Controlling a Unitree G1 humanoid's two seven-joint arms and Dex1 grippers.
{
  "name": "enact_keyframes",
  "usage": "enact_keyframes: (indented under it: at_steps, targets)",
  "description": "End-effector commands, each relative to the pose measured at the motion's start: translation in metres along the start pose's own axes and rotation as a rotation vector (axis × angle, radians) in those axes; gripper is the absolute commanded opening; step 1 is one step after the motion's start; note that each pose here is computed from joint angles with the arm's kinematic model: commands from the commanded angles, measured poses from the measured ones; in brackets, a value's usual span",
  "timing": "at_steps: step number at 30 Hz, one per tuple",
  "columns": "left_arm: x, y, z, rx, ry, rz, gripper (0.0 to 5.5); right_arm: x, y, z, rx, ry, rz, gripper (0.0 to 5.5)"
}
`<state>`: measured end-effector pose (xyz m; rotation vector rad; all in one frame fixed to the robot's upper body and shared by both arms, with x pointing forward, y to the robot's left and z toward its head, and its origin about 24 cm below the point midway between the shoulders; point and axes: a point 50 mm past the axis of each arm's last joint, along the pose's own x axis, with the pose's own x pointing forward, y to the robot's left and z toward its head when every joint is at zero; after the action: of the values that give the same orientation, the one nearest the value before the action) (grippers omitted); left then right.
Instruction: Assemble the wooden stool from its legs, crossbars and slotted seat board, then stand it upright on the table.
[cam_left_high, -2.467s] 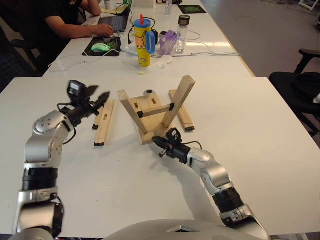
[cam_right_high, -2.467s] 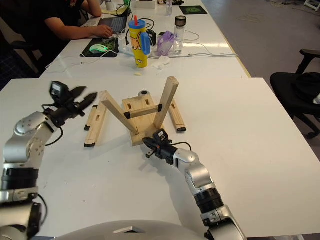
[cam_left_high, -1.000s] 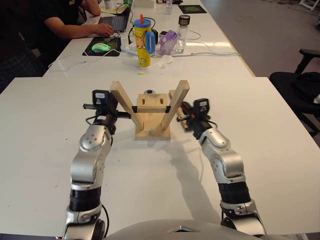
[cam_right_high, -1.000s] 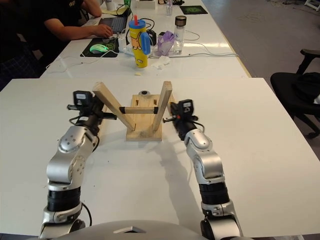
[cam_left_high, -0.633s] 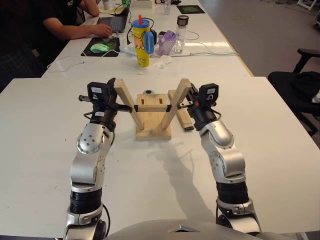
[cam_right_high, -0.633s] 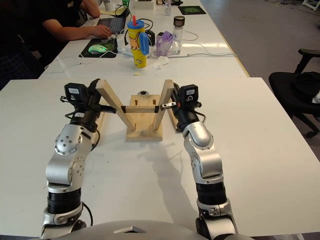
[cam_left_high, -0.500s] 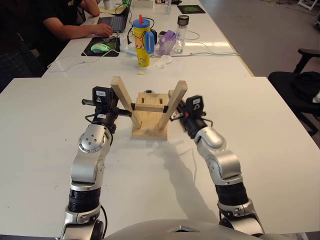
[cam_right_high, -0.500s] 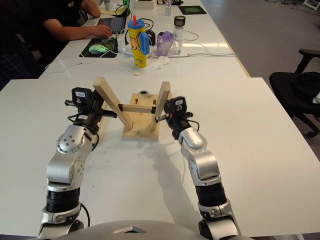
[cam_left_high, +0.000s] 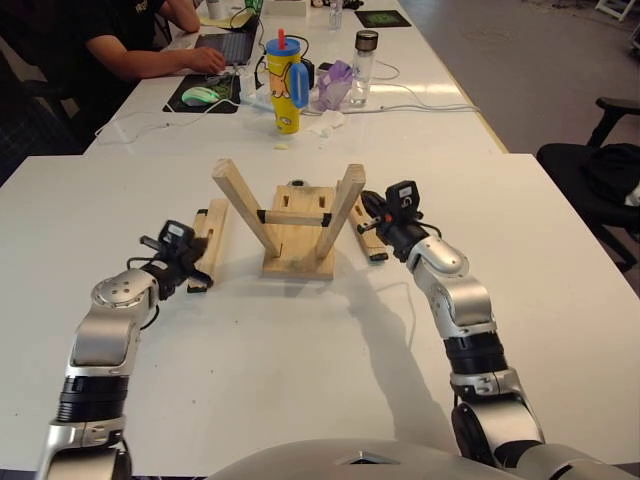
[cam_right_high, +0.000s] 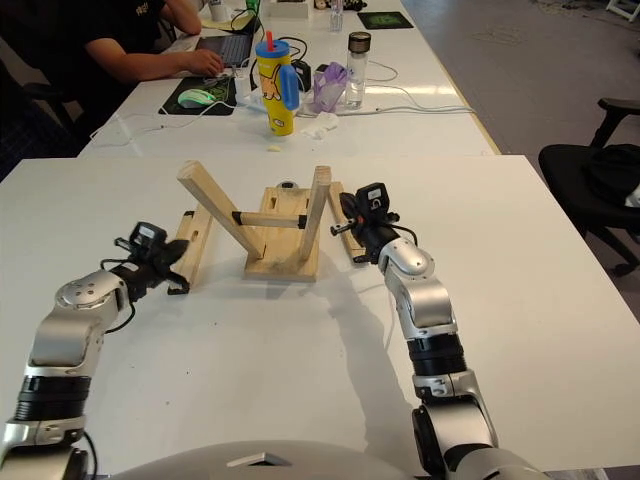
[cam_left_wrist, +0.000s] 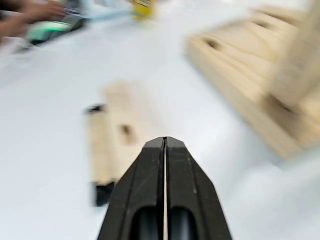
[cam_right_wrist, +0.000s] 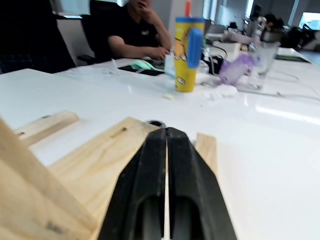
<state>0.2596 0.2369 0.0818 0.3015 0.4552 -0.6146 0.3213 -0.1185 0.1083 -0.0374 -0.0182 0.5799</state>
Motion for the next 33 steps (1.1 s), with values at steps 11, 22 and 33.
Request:
enact_keyframes:
  at_steps: [11,22,33]
  targets:
    - [-0.019,-0.016,-0.014,0.087,0.289,-0.427,0.02,-0.005,0.109,0.011,-0.096,-0.054,0.844,0.00]
    - [-0.022,-0.021,-0.023,0.087,0.319,-0.471,0.02,-0.008,0.048,-0.023,-0.289,0.227,0.553,0.00]
    - [-0.036,-0.041,-0.024,0.062,0.346,-0.626,0.02,-0.018,0.001,-0.062,-0.527,0.560,0.555,0.00]
